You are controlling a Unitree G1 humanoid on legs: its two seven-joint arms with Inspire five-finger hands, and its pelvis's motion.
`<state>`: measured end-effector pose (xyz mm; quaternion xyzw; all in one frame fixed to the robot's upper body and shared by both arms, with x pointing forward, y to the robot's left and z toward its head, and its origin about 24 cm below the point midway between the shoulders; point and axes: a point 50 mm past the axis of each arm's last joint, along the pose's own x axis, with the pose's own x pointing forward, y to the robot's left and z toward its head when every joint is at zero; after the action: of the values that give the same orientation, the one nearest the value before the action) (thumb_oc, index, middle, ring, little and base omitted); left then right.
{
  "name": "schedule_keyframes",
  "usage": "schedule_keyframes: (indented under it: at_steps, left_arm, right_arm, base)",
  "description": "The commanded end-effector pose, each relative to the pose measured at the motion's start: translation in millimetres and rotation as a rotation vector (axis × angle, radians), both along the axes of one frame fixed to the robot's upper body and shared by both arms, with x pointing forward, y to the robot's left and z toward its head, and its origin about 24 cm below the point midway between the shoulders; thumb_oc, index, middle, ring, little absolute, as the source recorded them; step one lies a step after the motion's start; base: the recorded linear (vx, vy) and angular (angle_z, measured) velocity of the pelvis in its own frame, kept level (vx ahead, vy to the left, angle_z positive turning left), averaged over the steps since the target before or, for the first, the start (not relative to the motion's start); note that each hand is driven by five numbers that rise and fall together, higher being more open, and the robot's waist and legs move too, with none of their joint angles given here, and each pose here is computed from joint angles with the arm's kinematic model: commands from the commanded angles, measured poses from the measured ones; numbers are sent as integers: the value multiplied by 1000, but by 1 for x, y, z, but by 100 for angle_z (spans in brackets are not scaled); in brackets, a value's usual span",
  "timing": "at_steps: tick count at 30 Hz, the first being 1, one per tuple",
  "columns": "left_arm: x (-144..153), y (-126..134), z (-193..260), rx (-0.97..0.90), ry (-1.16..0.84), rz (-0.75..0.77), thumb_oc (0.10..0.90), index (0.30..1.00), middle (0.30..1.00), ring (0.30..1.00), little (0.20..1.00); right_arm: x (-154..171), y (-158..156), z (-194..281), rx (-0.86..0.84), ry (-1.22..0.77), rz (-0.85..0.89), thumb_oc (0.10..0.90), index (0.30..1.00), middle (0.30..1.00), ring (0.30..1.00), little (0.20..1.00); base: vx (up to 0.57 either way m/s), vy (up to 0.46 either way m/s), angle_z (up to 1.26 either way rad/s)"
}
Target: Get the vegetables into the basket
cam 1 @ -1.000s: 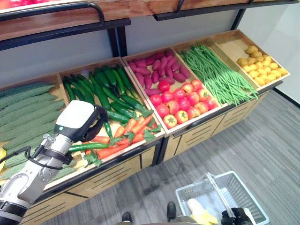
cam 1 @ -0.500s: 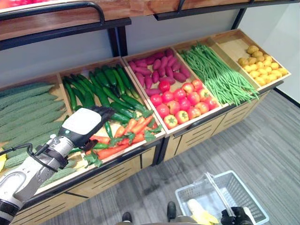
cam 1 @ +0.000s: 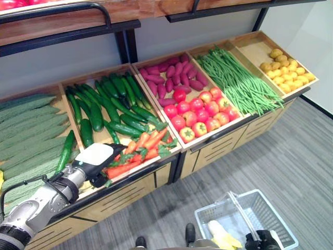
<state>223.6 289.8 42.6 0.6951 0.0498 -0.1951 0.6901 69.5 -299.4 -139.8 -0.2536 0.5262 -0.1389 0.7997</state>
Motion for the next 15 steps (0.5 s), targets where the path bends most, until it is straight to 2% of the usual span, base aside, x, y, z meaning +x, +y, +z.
schedule_keyframes:
  at_steps: [1, 2, 3, 4, 7, 15]
  left_arm:
    - [31, 6, 34, 33, -217, 33, 900, 1000, 1000, 1000, 1000]
    - [31, 6, 33, 33, -218, 32, 900, 1000, 1000, 1000, 1000]
    - [31, 13, 21, 58, -194, 75, 551, 511, 511, 511, 511]
    - [33, 15, 16, 63, -187, 97, 400, 300, 300, 300, 300]
    - [34, 21, 3, 76, -169, 147, 400, 300, 300, 300, 300]
    - [42, 15, 14, 64, -267, 140, 400, 300, 300, 300, 300]
  right_arm:
    - [32, -18, 17, -86, -102, 44, 400, 300, 300, 300, 300]
    - [32, -18, 17, -87, -102, 44, 400, 300, 300, 300, 300]
    - [33, -18, 17, -93, -100, 52, 400, 300, 300, 300, 300]
    - [34, -19, 18, -95, -103, 56, 400, 300, 300, 300, 300]
    - [38, -18, 18, -100, -107, 70, 400, 300, 300, 300, 300]
    - [35, -17, 17, -106, -105, 62, 400, 300, 300, 300, 300]
  base:
    - [4, 8, -4]
    - [0, 0, 0]
    - [0, 0, 0]
    - [0, 0, 0]
    - [0, 0, 0]
    - [-1, 1, -4]
